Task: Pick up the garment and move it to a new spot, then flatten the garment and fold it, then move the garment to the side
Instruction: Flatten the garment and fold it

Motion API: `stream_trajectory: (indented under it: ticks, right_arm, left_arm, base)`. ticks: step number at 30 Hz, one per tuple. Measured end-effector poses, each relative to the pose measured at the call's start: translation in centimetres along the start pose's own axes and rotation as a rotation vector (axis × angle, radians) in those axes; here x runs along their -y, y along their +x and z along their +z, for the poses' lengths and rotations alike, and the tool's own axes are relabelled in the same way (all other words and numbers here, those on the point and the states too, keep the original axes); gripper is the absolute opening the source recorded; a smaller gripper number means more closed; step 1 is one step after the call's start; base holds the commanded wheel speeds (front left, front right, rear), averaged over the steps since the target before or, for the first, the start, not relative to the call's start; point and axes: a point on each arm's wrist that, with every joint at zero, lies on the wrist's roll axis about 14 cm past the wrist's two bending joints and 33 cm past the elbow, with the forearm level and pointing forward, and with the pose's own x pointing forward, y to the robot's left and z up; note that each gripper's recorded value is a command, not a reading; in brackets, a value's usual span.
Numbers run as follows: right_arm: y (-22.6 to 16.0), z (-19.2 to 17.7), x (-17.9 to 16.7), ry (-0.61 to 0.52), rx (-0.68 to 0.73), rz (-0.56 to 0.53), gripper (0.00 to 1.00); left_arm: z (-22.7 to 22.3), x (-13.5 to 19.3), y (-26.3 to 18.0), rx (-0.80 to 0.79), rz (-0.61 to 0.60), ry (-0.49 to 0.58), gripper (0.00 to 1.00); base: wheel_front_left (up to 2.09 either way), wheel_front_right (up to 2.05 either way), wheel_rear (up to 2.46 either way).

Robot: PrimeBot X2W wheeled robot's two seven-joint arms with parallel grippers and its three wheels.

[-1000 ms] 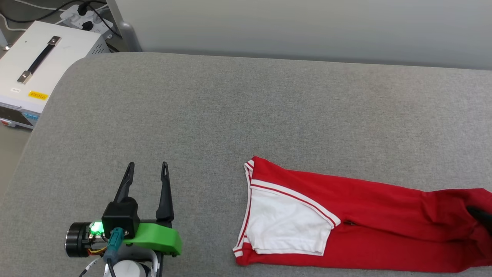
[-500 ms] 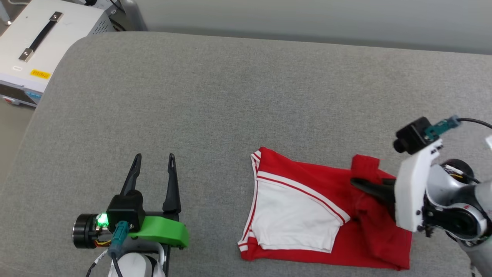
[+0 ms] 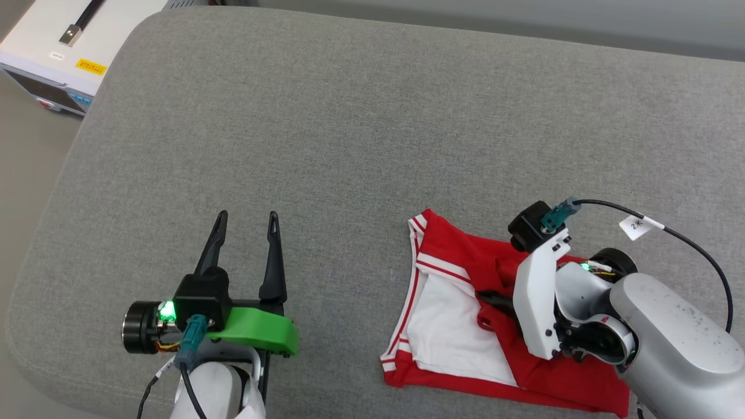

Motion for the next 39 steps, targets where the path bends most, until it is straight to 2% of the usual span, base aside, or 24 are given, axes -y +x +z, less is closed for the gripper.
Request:
stream_trajectory:
  ticks: [4, 5, 6, 7, 12, 15, 20, 25, 29, 35, 39]
  right_arm:
    - [0.7, 0.1, -0.1, 0.013, 0.056, 0.001, 0.0]
    - [0.6, 0.3, -0.2, 0.009, 0.074, 0.002, 0.24]
    - [0.4, 0.7, -0.4, 0.001, 0.105, 0.002, 0.84]
    - [0.1, 1.2, -0.6, -0.009, 0.138, 0.001, 1.0]
    - [-3.8, 5.3, -0.3, -0.102, 0.385, -0.052, 1.0]
    - [-8.4, 8.6, 2.5, -0.162, 0.601, -0.187, 1.0]
    - [-15.7, 10.6, 5.9, -0.227, 0.881, -0.416, 1.0]
    - [-21.3, 8.9, 8.0, -0.263, 1.032, -0.641, 1.0]
    - [-23.6, 6.9, 8.3, -0.235, 1.097, -0.748, 1.0]
    - [-25.2, 3.6, 7.2, -0.151, 1.178, -0.828, 1.0]
    - [-24.9, 1.4, 6.4, -0.078, 1.189, -0.845, 1.0]
  left_arm:
    - [-0.2, -0.3, 0.1, -0.006, 0.011, 0.003, 1.0]
    - [-0.2, -0.3, 0.1, -0.005, 0.012, 0.004, 1.0]
    - [-0.1, -0.3, 0.1, -0.003, 0.01, 0.005, 1.0]
    - [0.0, -0.3, 0.1, 0.001, 0.008, 0.005, 1.0]
    - [0.6, -0.4, -0.2, 0.019, 0.008, 0.004, 1.0]
    - [0.9, 0.0, -0.3, 0.028, -0.008, -0.003, 1.0]
    - [1.7, 0.6, -0.2, 0.052, -0.028, -0.012, 1.0]
    - [2.2, 1.6, -0.2, 0.069, -0.061, -0.019, 1.0]
    - [2.8, 2.2, -0.4, 0.087, -0.08, -0.018, 1.0]
    - [3.1, 2.7, -1.5, 0.094, -0.1, -0.013, 1.0]
    - [3.0, 2.8, -2.1, 0.089, -0.111, -0.014, 1.0]
  base:
    - [0.0, 0.0, 0.0]
    - [0.0, 0.0, 0.0]
    - [0.0, 0.0, 0.0]
    - [0.0, 0.0, 0.0]
    - [0.0, 0.0, 0.0]
    - [0.0, 0.0, 0.0]
    - [0.0, 0.0, 0.0]
    - [0.0, 0.0, 0.0]
    - [0.0, 0.0, 0.0]
    - [0.0, 0.0, 0.0]
    - [0.0, 0.0, 0.0]
